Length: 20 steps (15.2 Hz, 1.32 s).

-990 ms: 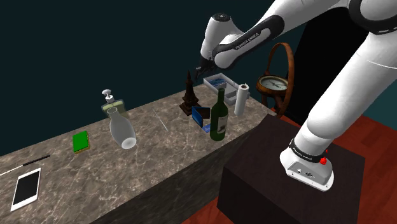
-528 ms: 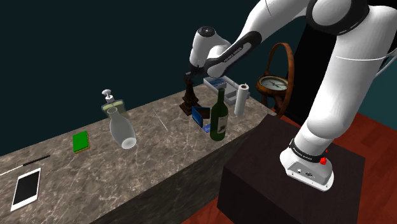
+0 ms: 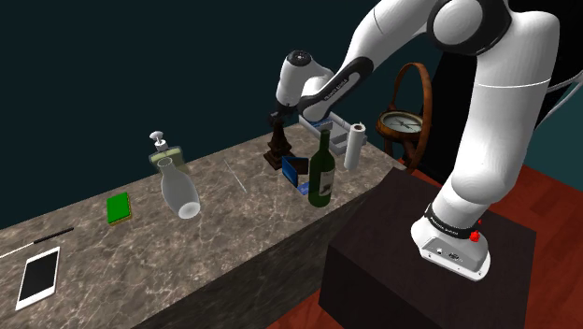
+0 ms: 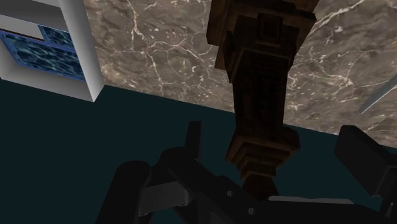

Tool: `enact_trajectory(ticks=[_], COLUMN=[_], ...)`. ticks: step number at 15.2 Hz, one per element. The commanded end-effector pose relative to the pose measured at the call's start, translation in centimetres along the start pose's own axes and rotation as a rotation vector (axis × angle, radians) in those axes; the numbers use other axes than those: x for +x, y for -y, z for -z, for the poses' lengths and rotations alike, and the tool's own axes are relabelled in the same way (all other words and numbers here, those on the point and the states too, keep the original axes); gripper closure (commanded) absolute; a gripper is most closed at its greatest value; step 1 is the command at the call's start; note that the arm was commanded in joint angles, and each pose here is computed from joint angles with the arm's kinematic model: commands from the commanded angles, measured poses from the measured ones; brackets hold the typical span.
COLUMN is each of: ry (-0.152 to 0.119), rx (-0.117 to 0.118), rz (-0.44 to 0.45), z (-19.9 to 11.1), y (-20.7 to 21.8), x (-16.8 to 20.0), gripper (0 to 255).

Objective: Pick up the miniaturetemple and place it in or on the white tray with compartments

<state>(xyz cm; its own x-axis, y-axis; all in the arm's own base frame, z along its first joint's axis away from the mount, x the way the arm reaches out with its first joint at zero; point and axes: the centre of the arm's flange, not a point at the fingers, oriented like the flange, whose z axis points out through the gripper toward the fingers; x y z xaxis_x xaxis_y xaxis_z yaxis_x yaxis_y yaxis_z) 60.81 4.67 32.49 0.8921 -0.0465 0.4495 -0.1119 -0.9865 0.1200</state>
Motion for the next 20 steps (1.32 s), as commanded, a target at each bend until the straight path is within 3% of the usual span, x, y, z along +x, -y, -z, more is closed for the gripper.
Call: enact_trajectory(ticks=[1, 6, 7, 16, 20], ry=[0.0, 0.0, 0.0, 0.0, 0.0], rx=[0.0, 0.0, 0.0, 0.0, 0.0], rz=[0.0, 0.0, 0.0, 0.0, 0.0], z=[-0.2, -0.2, -0.2, -0.2, 1.6], y=[0.0, 0.0, 0.0, 0.0, -0.3], x=[0.1, 0.1, 0.1, 0.1, 1.0], gripper=[0, 0, 255, 255, 255])
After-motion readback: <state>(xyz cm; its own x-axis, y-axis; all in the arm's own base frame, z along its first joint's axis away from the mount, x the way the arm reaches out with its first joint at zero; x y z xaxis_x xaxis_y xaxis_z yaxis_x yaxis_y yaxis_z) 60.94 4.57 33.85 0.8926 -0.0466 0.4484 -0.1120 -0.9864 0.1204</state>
